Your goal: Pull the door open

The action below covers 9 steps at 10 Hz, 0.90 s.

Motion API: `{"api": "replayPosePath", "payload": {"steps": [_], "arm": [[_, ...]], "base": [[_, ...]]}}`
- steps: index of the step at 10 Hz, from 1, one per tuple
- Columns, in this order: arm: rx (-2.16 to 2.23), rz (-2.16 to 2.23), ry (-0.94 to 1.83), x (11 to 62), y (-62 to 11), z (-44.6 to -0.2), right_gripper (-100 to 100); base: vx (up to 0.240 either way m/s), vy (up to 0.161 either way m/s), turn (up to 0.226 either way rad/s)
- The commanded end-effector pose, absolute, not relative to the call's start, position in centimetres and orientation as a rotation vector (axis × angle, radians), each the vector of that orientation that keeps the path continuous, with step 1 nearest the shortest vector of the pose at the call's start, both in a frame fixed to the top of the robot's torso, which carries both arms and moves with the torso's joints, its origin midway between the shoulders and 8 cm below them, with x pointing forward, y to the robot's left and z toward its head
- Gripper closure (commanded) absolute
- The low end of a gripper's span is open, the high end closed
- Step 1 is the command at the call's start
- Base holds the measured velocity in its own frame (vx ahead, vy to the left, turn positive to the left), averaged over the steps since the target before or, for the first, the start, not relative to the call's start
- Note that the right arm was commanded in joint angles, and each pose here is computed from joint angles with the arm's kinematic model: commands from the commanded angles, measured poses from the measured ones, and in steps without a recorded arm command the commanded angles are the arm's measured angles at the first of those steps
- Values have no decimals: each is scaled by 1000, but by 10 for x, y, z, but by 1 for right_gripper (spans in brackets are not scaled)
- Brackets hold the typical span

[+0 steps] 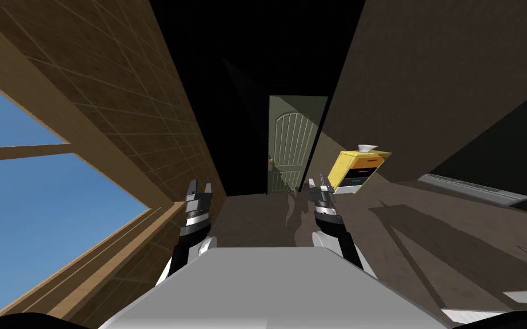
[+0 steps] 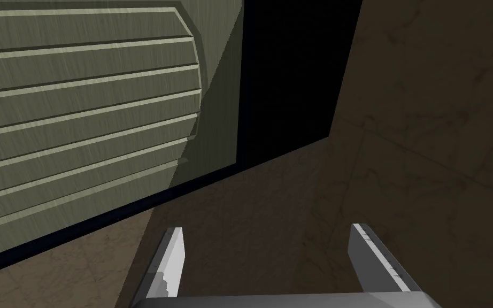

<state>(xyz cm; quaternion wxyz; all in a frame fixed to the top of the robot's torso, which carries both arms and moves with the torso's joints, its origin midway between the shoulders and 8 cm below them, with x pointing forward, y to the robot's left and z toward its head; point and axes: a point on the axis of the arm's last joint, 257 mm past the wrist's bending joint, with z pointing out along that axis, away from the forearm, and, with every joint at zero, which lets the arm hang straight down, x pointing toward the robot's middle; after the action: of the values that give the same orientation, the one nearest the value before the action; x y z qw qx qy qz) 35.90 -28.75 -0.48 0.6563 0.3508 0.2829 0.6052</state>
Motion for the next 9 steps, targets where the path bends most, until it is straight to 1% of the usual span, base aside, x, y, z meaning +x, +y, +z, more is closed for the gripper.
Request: {"api": "replayPosePath", "payload": {"steps": [1,4,7,9], "arm": [[824,1393,641,366,-293,-14,-100],[867,1422,636,376,-301,-28,-100],[928,1459,624,390,-313,-46,-100],[977,1487,610,399,-323,-59,-100]], "base": [[46,-7,164],[67,-17,102],[71,-21,142],[84,-22,106]]}}
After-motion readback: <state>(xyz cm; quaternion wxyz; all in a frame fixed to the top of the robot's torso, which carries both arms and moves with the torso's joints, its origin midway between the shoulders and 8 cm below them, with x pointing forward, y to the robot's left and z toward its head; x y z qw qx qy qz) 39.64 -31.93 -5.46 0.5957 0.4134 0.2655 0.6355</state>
